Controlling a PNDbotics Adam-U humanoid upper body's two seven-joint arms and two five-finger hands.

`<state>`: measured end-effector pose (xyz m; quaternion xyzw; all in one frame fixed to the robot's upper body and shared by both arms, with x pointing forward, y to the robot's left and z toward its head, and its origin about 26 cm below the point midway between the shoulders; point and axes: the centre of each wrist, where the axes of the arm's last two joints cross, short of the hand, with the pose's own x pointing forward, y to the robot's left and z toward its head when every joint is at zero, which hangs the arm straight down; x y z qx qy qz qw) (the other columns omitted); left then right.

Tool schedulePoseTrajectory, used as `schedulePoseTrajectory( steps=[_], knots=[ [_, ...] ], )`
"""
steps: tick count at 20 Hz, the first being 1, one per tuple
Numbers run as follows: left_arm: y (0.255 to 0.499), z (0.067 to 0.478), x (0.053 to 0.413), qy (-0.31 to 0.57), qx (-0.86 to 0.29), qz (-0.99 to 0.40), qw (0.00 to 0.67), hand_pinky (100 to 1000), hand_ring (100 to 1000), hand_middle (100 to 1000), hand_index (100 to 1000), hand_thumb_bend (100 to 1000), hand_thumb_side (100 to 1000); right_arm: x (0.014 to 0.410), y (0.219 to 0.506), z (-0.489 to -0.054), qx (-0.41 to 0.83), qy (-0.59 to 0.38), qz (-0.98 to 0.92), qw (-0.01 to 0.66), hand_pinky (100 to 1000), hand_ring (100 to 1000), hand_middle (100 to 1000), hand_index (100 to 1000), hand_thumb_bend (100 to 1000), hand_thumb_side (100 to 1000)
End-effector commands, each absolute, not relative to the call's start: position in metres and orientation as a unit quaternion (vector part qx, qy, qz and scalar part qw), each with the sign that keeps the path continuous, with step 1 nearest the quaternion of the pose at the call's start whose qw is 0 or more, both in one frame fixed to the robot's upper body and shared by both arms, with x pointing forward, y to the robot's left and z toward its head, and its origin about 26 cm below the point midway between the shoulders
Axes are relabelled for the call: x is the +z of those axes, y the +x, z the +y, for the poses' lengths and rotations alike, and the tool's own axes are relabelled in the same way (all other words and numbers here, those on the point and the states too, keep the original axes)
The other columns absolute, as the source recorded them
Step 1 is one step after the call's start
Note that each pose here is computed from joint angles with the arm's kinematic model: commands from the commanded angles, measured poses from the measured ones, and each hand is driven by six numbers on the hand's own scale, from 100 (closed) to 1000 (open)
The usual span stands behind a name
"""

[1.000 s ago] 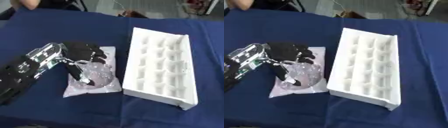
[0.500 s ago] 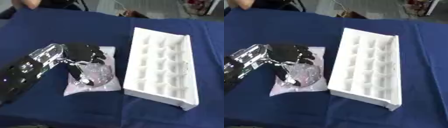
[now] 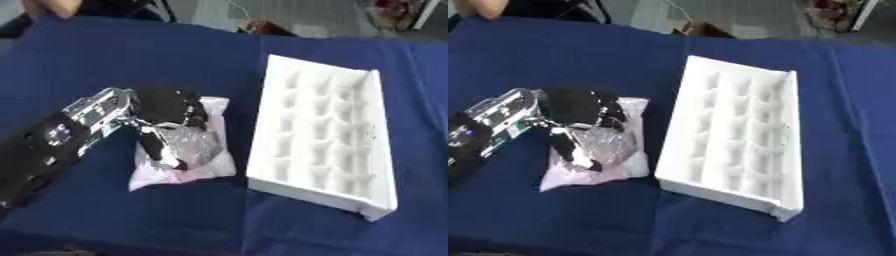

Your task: Pick up objects on the table and place them in the box.

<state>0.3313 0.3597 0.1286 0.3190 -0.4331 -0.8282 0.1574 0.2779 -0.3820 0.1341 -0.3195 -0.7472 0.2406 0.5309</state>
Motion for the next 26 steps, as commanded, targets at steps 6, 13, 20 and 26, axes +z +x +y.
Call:
schedulePoseTrajectory(
  steps=[6,13,20,26],
  knots=[
    [0.3315,0.362,0.133,0.333,-0.829,-0.421,0.156,489,296,412,518,263,226,0.146,0.2788,-0.3824,0.247,-0.326,-0.754,0.514,603,701,824,940,100,722],
    [0.3311,0.3623,0.1318,0.341,-0.811,-0.446,0.166,100,100,200,265,100,265,0.1459,0.2788,-0.3824,0.247,-0.326,-0.754,0.514,603,701,823,940,100,722],
    [0.3306,0.3626,0.1288,0.34,-0.791,-0.479,0.171,100,100,100,143,100,309,0.1457,0.2787,-0.3826,0.246,-0.327,-0.754,0.515,603,700,822,940,100,721],
    [0.3303,0.3634,0.1273,0.33,-0.788,-0.488,0.179,100,100,100,110,100,202,0.1457,0.2785,-0.3829,0.245,-0.328,-0.753,0.515,602,700,821,940,100,721]
  ],
)
